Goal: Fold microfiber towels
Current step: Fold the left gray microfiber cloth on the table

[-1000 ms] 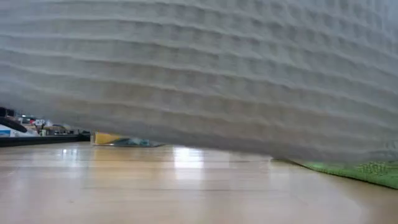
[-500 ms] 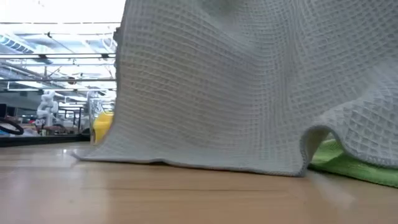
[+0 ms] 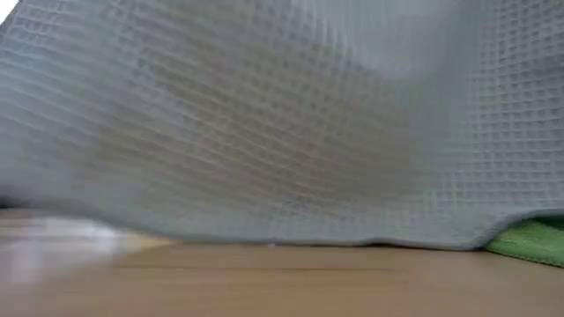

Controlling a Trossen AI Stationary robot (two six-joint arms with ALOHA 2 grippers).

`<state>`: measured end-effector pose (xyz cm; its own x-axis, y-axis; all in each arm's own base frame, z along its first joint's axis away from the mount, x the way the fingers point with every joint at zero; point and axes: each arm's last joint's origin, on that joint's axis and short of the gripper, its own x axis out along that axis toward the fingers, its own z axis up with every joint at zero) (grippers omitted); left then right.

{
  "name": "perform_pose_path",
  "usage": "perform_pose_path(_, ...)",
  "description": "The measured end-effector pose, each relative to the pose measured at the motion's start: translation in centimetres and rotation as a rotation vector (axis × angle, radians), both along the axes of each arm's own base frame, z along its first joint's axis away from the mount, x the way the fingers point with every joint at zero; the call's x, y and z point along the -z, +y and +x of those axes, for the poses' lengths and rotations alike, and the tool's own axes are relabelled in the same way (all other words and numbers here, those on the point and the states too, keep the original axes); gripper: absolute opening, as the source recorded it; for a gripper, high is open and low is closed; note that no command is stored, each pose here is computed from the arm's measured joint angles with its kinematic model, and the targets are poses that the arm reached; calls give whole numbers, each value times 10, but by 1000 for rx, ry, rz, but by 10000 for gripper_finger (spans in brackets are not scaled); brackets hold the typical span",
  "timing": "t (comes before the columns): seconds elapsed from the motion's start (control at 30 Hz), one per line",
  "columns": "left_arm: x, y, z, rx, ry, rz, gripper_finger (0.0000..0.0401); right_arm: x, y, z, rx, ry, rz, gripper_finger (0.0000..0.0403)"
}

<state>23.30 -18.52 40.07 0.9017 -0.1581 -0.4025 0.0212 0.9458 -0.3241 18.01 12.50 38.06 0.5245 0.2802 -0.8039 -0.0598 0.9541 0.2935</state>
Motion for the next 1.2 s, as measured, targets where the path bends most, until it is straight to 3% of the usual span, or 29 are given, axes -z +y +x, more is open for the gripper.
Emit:
perform_pose_path(0.27,-26,-31,3,27,120,-23,4,-11,22,-5,-56,64,133,3)
perform_pose_path(0.43,-35,-24,2,22,185,24,8,-23,18,-8,-141,54,165,3)
perform_pose_path(0.5,-31,-10,4,-55,244,78,4,-24,7,-9,-145,52,117,3)
perform_pose_path(0.6,-16,18,1,-221,400,191,6,-21,-16,-10,-84,54,-50,4)
perform_pose_path(0.77,17,54,8,-433,620,281,12,-9,-50,-2,18,75,-299,4)
perform_pose_path(1.03,66,86,24,-548,776,363,14,37,-91,24,78,125,-514,4)
perform_pose_path(1.2,89,93,28,-548,828,358,5,69,-106,35,107,132,-562,4)
